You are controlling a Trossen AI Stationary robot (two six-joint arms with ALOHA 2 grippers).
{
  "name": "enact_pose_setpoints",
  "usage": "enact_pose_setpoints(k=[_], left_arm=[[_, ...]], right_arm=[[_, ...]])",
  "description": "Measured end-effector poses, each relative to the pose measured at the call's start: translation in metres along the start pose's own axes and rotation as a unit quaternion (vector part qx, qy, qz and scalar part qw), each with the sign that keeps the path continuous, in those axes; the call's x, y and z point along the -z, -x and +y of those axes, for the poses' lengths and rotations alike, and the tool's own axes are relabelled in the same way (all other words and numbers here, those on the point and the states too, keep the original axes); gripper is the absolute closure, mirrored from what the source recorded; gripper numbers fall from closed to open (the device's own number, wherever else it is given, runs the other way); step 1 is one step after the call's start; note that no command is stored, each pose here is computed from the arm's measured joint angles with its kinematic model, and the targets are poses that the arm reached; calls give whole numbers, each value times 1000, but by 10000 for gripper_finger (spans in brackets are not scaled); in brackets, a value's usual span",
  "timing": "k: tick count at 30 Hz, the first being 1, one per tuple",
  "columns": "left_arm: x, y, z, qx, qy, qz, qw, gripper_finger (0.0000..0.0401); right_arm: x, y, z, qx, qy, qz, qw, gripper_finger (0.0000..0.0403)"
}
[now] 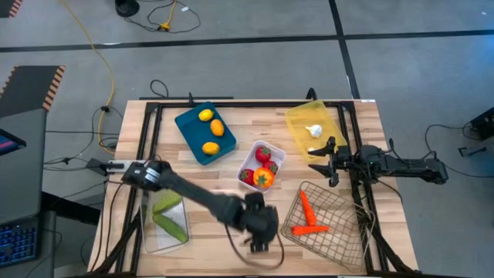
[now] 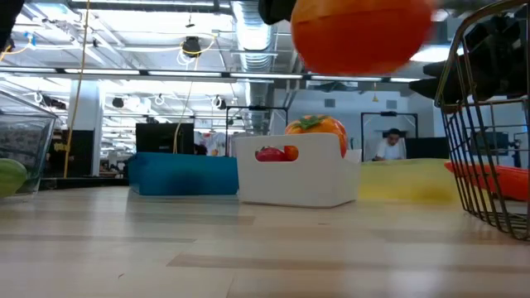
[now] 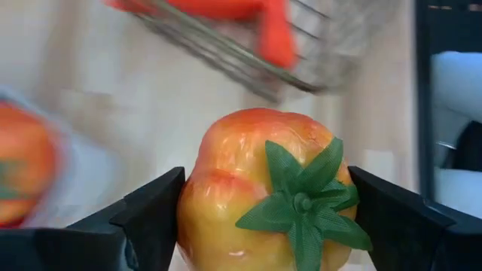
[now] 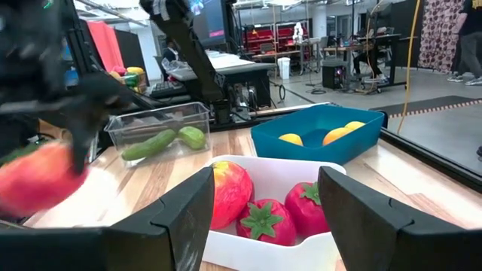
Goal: Sort produce into baskets
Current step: Put the orange tomato into the white bin
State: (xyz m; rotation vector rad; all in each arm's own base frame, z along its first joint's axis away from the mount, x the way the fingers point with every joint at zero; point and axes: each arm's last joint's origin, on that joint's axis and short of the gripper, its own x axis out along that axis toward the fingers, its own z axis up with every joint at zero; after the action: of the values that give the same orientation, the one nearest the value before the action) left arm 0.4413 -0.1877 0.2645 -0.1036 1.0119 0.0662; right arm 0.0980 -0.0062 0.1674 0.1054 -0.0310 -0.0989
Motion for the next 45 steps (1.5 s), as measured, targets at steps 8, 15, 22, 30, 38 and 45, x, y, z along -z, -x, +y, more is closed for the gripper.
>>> enact_pose_setpoints(k=[8, 15, 22, 30, 38, 45], left_arm=[[-41, 44, 97, -33, -15, -27, 999, 81], [-58, 37, 186, -26, 1, -18, 1000, 80], [-51, 7, 248, 0, 20, -16, 1000, 79], [-33, -18, 282, 45, 56, -6, 997, 75], [-20, -34, 296, 114, 125, -10, 986, 38], [-20, -33, 303, 107, 75, -18, 991, 6]], right_arm=[[0, 0, 0, 0, 0, 0, 1000, 138], [0, 0, 0, 0, 0, 0, 1000, 138], [0, 0, 0, 0, 0, 0, 1000, 138], [0, 0, 0, 0, 0, 0, 1000, 138], [0, 0, 0, 0, 0, 0, 1000, 138], [0, 0, 0, 0, 0, 1, 1000, 138]])
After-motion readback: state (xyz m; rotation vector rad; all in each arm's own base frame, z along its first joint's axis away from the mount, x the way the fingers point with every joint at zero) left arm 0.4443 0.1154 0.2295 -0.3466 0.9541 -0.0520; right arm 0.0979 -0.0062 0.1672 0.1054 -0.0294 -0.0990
